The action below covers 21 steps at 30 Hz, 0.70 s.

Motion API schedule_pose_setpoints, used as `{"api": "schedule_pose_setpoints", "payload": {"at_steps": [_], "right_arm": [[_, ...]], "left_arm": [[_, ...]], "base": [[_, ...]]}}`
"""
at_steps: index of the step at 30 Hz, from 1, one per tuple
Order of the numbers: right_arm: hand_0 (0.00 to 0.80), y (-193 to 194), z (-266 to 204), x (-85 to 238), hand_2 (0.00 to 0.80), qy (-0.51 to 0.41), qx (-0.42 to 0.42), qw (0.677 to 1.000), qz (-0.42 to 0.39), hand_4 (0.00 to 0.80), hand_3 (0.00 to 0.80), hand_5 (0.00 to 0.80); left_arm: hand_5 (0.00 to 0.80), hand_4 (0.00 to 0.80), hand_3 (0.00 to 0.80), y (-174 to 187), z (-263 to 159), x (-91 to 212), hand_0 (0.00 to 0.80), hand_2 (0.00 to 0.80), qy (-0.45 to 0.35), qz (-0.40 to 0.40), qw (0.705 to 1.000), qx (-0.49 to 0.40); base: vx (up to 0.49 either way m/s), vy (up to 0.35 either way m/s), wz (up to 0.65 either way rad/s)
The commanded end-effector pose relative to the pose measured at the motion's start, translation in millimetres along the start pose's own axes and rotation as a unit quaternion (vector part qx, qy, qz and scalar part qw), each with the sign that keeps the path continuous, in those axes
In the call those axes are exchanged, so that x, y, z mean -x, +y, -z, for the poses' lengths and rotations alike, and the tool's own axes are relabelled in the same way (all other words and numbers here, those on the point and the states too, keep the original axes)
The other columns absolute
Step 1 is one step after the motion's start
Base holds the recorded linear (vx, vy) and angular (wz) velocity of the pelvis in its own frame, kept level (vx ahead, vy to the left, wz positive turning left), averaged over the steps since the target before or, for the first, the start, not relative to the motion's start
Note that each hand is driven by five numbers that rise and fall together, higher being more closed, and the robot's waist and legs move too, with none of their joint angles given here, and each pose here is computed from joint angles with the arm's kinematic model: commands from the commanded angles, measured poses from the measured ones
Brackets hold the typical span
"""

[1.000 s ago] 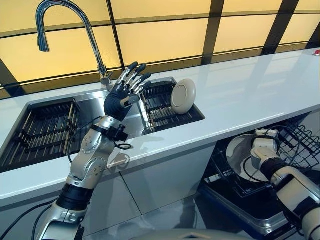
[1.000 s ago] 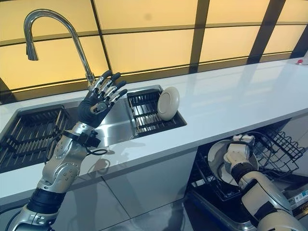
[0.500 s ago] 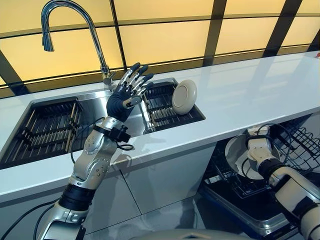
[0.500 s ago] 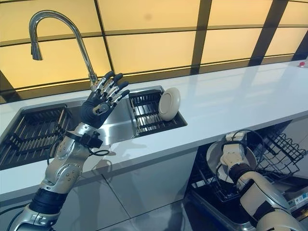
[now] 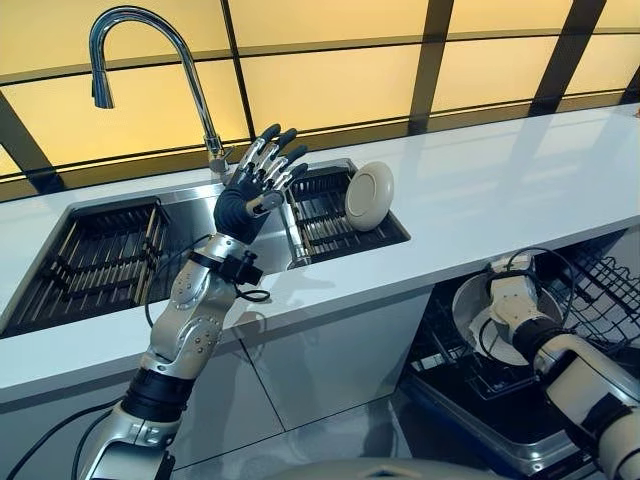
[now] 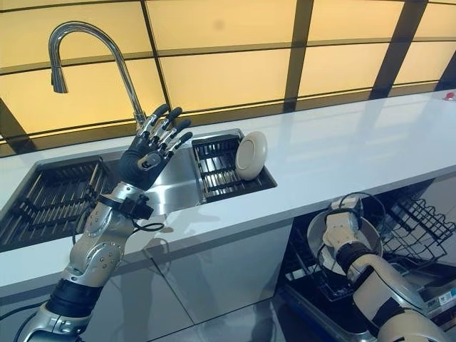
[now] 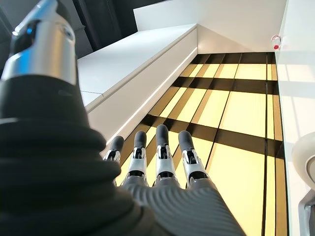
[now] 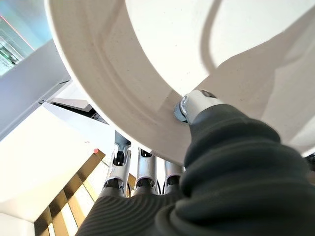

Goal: Take plates into dishwasher

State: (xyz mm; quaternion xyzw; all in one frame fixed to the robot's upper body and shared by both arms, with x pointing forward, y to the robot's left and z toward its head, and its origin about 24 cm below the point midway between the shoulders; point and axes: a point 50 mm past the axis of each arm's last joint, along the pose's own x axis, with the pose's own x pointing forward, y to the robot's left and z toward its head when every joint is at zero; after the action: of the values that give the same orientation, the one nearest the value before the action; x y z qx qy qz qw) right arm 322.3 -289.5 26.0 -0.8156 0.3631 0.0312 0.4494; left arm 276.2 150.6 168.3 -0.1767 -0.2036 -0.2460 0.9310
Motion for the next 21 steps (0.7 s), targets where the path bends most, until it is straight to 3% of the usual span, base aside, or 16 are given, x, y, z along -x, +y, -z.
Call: {"api": "schedule_pose_setpoints", "payload": {"at_steps": [1,8,21], "right_arm": [[0.8,-30,22,-7,0.8,0.047,-0.076,0.996,0.025,0.8,0.8,0.8],[0.8,-31,85,-16,0.8,0.13,-0.109,0.985,0.035,0.8,0.8,0.8],[0.8,-63,148,-11,0.8,0.196,-0.146,0.963,0.112,0.8,0.8,0.8]], "left_arm": [[0.0,0.0,0.0,-10,-27,-18,0.0,0.0,-0.055,0.04,0.997,-0.024],[0.0,0.0,0.0,-9,-34,-20,0.0,0.0,-0.058,0.039,0.997,-0.031],[0.0,0.0,0.0,-5,-36,-22,0.0,0.0,-0.054,0.034,0.997,-0.037]], "base": [[0.0,0.0,0.0],[0.0,0.0,0.0],[0.0,0.0,0.0]]}}
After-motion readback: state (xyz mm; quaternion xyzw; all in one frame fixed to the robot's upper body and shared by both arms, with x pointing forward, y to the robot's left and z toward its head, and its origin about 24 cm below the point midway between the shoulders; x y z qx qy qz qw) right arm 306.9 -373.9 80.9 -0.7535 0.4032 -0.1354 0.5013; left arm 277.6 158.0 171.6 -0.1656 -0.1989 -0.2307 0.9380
